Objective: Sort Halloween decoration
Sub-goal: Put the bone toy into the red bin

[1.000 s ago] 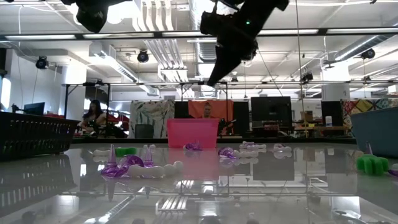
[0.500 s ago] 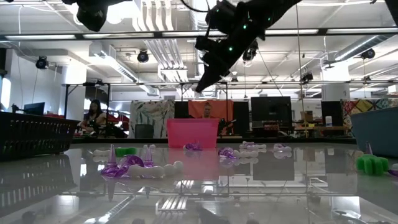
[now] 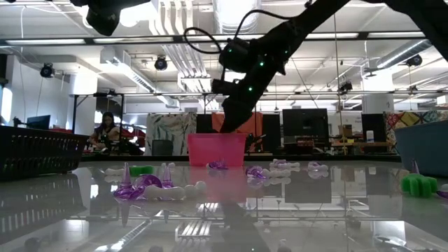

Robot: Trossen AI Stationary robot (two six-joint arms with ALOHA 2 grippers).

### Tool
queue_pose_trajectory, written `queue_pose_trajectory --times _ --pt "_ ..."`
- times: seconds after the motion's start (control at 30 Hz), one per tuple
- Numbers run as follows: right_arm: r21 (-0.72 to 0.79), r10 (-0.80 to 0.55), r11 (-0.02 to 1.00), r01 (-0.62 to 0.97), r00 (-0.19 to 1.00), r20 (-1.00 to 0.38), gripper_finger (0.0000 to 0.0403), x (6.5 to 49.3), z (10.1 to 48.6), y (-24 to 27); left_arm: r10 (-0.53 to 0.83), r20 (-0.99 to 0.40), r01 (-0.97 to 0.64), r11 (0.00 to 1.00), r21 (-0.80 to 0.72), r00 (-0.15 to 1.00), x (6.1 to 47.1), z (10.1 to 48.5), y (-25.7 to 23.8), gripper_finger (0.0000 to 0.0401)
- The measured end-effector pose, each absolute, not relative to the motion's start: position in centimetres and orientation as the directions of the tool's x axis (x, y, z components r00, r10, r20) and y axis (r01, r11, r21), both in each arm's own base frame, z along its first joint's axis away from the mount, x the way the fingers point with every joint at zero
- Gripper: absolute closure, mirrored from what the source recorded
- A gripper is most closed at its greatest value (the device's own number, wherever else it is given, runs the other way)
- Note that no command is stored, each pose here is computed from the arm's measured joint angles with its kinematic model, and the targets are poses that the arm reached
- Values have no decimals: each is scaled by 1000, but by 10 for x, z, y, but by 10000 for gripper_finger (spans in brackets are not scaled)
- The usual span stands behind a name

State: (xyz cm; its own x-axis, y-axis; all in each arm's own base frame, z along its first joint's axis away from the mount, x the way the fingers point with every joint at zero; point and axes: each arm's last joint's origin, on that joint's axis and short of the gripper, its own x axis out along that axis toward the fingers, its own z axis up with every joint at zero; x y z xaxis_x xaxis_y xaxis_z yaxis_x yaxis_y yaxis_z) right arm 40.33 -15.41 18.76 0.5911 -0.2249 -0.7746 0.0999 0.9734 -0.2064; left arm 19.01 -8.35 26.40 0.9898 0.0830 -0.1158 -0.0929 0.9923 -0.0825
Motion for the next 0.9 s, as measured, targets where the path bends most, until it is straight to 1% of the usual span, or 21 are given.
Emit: queue_pose_trajectory --times 0.27,0.47,0.53,0.63,0.9 --pt "-209 -220 974 85 552 -804 394 415 177 -160 84 -116 -94 992 -82 990 190 264 -83 308" --pt "-206 -223 974 94 549 -806 393 415 180 -160 84 -116 -93 992 -82 990 190 264 -83 308" --pt "-202 -225 974 103 551 -803 387 414 182 -161 83 -116 -93 992 -82 990 190 264 -84 308" --pt "-192 -227 974 123 551 -803 366 413 183 -162 83 -116 -93 992 -82 990 190 264 -84 308" --pt "-196 -242 970 143 546 -802 285 412 185 -163 84 -116 -94 992 -89 990 190 264 -83 308"
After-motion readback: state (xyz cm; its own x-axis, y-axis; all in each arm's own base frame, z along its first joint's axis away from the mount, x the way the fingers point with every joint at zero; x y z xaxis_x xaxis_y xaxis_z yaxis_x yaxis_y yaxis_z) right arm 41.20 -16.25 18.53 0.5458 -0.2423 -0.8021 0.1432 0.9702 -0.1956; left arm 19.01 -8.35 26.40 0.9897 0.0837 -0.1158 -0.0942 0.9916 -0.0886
